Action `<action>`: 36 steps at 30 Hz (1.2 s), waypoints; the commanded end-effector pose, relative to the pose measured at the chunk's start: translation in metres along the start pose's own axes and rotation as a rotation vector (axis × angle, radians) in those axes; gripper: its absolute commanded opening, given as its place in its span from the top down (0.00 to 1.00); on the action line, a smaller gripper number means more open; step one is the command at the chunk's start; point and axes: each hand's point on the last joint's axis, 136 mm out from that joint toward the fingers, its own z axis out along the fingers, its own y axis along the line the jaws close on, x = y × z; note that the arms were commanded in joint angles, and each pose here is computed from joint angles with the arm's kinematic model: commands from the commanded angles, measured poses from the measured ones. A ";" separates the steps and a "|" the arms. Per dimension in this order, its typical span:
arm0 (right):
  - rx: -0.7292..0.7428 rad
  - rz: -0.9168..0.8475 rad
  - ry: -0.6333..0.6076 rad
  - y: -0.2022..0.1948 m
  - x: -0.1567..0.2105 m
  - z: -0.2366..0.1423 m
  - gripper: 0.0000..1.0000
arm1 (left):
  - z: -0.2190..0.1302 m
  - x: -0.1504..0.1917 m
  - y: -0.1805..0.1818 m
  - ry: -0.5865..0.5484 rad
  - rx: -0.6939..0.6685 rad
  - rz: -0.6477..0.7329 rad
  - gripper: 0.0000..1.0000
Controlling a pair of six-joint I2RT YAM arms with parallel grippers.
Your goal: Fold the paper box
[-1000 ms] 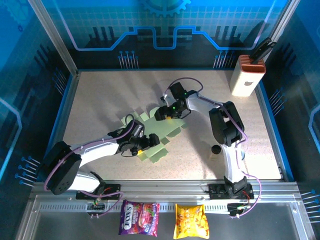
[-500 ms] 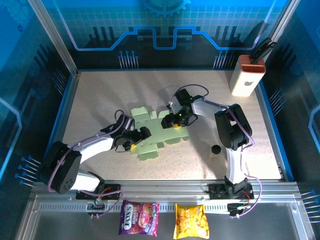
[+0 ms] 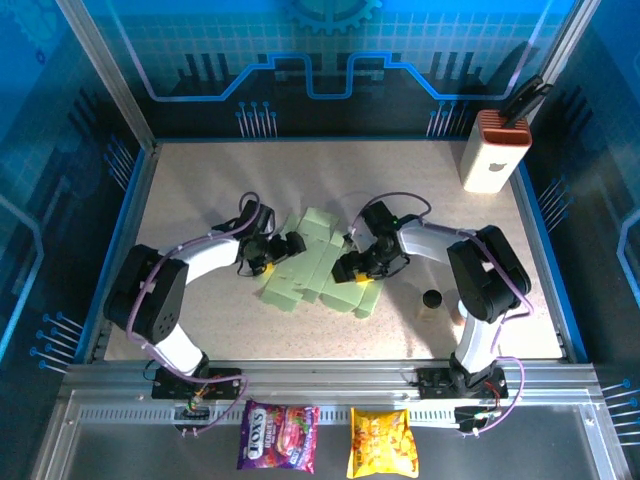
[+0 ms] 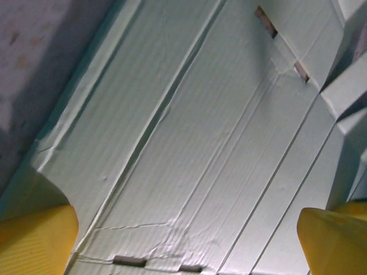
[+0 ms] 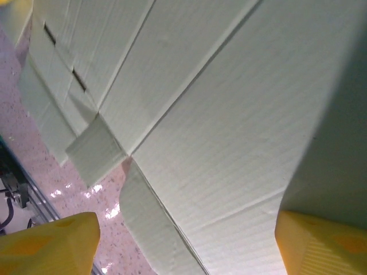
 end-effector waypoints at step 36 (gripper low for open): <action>-0.121 0.037 -0.174 0.008 -0.150 -0.014 0.21 | -0.037 0.049 0.007 0.053 0.078 -0.022 0.02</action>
